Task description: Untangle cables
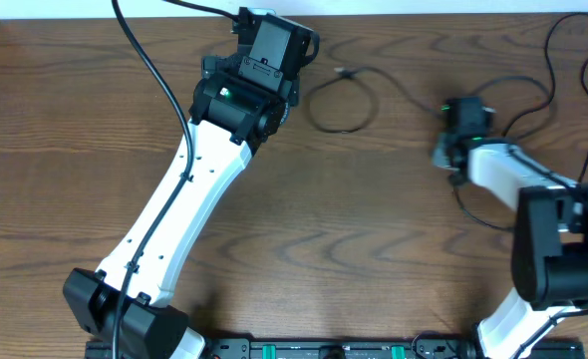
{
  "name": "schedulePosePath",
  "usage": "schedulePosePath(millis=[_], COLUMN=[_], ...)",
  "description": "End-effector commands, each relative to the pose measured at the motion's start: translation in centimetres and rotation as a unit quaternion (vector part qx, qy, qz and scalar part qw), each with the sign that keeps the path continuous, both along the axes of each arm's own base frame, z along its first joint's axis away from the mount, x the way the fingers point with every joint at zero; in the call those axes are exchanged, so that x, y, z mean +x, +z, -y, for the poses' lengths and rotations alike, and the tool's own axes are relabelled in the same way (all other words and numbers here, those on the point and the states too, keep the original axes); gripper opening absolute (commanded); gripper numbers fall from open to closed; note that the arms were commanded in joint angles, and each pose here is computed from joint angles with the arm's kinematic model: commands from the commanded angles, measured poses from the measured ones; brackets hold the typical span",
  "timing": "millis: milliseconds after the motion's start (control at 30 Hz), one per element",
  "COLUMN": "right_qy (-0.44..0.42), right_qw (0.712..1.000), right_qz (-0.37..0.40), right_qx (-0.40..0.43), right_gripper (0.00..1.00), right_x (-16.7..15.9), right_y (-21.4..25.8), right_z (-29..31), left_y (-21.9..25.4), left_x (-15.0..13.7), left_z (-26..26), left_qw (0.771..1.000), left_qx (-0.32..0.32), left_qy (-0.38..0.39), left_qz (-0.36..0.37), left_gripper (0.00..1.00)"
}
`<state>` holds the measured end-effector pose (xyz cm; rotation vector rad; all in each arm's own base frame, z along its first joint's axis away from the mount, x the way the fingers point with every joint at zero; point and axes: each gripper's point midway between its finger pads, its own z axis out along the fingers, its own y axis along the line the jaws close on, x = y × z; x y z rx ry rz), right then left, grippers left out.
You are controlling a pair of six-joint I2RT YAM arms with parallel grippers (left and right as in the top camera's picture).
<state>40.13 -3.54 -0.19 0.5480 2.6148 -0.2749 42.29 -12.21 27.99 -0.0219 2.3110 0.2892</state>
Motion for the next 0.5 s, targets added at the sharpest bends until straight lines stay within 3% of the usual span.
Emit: schedulePosePath(millis=[0, 267, 467], right_qy=[-0.039, -0.041, -0.068], right_qw=[0.992, 0.957, 0.908], right_qz=[-0.061, -0.025, 0.029], right_qx=[0.099, 0.288, 0.414], right_gripper=[0.01, 0.01, 0.01], right_x=[-3.4, -1.8, 1.5], right_y=[-4.1, -3.2, -0.5], right_z=[1.1, -3.6, -9.3], left_y=[0.5, 0.5, 0.5], left_x=[-0.2, -0.2, -0.2], left_z=[-0.2, -0.2, -0.2], left_qw=[1.000, 1.000, 1.000], left_qx=[-0.007, -0.007, -0.006], left_qy=[0.005, 0.005, 0.005], left_qz=[0.007, 0.007, 0.006], left_gripper=[0.95, 0.95, 0.95])
